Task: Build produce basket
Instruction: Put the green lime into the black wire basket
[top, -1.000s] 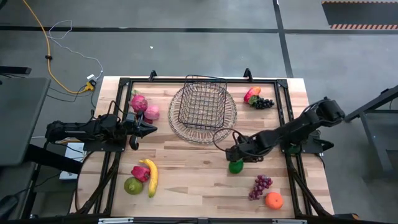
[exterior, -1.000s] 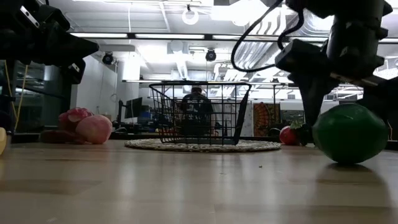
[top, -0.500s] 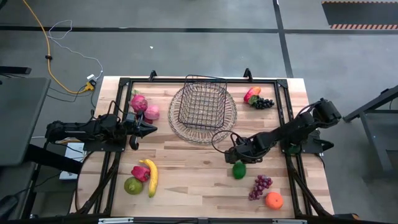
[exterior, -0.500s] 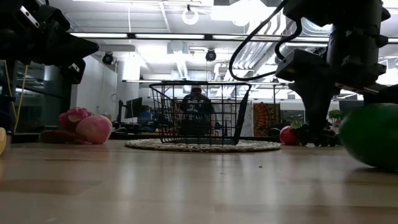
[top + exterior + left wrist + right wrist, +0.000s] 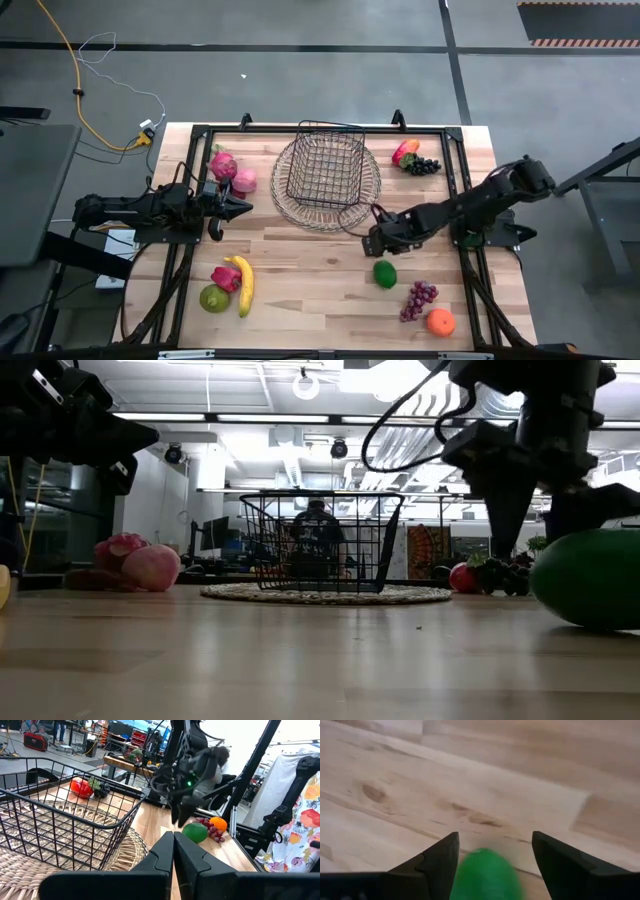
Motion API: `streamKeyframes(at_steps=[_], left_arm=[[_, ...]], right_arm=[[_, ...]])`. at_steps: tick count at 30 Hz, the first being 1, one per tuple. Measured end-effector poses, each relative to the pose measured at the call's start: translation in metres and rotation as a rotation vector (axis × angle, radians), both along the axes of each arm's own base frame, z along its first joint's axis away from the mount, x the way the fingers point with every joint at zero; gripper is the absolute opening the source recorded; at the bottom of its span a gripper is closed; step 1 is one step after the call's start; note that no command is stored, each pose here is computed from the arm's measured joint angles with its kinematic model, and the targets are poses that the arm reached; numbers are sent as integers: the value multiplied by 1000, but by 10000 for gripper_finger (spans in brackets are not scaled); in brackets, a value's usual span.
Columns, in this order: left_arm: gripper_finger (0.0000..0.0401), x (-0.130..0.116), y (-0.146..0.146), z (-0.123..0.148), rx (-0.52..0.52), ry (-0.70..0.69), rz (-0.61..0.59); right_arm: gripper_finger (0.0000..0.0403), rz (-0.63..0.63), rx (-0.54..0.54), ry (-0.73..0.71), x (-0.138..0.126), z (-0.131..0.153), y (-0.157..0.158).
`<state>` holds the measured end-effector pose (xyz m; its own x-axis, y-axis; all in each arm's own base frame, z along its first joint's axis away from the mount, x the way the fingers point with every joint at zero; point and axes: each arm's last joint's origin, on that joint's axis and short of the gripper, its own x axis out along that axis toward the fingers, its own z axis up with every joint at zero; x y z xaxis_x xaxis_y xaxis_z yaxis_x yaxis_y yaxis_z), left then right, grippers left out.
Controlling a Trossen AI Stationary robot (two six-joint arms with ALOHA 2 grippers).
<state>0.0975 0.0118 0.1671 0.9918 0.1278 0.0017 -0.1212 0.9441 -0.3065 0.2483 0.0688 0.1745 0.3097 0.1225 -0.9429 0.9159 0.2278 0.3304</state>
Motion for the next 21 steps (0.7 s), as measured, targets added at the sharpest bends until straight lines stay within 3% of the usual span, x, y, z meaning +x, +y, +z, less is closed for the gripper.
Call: streamKeyframes(at_steps=[4, 12, 21], left_arm=[[1, 0, 0, 0, 0, 0, 0], [1, 0, 0, 0, 0, -1, 0], [1, 0, 0, 0, 0, -1, 0]], right_arm=[[240, -12, 4, 5, -16, 18, -2], [239, -57, 63, -165, -26, 43, 17], [239, 95, 5, -247, -31, 47, 37]])
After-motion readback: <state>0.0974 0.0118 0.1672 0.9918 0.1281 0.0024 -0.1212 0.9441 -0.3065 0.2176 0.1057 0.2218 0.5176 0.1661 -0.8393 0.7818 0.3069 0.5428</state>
